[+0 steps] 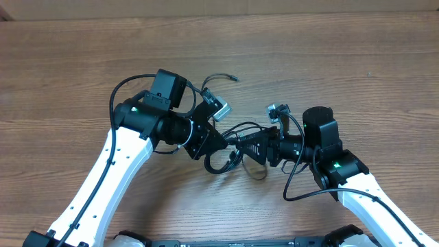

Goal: Untangle cables

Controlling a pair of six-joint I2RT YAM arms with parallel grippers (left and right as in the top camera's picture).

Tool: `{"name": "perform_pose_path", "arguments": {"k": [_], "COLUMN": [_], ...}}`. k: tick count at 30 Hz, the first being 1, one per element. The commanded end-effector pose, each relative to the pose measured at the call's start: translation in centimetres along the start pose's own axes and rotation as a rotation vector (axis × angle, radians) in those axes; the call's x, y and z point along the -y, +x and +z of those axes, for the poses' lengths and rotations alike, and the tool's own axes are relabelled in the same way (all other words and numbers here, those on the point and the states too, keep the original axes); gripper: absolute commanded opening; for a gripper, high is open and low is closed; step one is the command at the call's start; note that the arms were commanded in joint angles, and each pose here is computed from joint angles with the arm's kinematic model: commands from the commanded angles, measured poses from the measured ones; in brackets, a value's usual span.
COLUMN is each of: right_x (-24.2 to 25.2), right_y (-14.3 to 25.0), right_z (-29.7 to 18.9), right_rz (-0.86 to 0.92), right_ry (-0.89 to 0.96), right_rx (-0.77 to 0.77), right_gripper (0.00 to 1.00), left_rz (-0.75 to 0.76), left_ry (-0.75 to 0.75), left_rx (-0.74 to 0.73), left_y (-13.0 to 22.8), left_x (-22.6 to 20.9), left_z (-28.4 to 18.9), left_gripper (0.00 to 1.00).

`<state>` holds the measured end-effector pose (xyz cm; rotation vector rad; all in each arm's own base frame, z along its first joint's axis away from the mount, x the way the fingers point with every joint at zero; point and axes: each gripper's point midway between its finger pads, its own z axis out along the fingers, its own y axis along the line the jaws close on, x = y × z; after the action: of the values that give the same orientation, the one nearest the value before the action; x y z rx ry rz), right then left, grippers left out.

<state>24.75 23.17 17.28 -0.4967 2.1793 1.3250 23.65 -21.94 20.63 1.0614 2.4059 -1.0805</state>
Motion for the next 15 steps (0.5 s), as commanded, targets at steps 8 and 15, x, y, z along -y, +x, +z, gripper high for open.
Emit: {"name": "perform_pose_path", "arguments": {"k": [8,15], "right_x": [-1.39,-1.53], "right_y": [0.11,0.17], "right_z": [-0.07,-0.08], "right_rz": [-0.019,-0.019], "right_ry": [-0.075,-0.084], "right_rx": [-0.021,-0.024], "right_gripper": [0.43,0.27], "left_rz": [0.122,0.122], "left_ry": [0.107,0.105], "left_rx": [0.051,0.045], "left_y": [-1.07,-1.0], "left_x": [1.96,1.7], "left_z": [-0.37,-0.17], "left_gripper": [0.04,0.04]}}
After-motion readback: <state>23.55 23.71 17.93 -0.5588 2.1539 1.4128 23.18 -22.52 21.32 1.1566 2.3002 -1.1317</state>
